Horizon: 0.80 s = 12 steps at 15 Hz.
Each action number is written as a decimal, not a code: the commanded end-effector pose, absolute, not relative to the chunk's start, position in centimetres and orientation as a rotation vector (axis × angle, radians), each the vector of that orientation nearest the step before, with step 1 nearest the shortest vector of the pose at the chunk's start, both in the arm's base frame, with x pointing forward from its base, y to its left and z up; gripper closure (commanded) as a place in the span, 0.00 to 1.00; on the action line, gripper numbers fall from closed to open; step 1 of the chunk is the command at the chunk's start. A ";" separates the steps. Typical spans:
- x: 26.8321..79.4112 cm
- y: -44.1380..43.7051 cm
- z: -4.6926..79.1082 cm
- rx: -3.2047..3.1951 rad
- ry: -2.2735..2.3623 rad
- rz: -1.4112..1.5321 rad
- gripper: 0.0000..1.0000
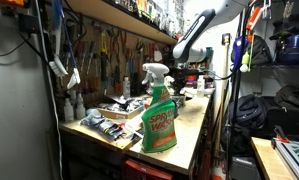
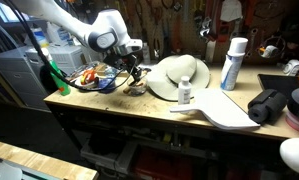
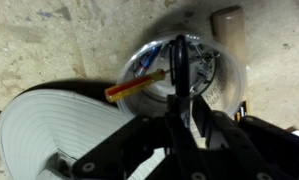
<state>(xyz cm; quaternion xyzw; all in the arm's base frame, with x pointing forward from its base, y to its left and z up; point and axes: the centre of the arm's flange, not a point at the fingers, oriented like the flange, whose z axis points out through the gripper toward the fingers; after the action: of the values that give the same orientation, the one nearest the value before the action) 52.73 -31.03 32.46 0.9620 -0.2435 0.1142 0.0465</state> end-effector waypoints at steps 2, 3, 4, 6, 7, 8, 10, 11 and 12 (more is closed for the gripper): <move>51.6 -29.3 37.8 3.002 -0.745 0.361 0.92; 51.3 -29.0 39.0 3.013 -0.743 0.371 0.89; 50.9 -28.7 40.5 3.021 -0.738 0.390 0.89; 49.9 -27.5 42.4 3.105 -0.723 0.383 0.89; 49.4 -26.3 42.8 3.176 -0.686 0.390 0.89; 49.1 -24.8 43.1 3.229 -0.641 0.395 0.89; 49.2 -22.3 43.4 3.339 -0.542 0.356 0.89; 49.4 -21.3 43.2 3.386 -0.497 0.294 0.89; 49.9 -20.2 42.6 3.401 -0.468 0.245 0.89</move>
<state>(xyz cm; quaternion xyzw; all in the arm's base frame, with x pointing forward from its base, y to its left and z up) 50.45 -22.96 43.60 0.9739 -0.1656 0.1046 -0.1150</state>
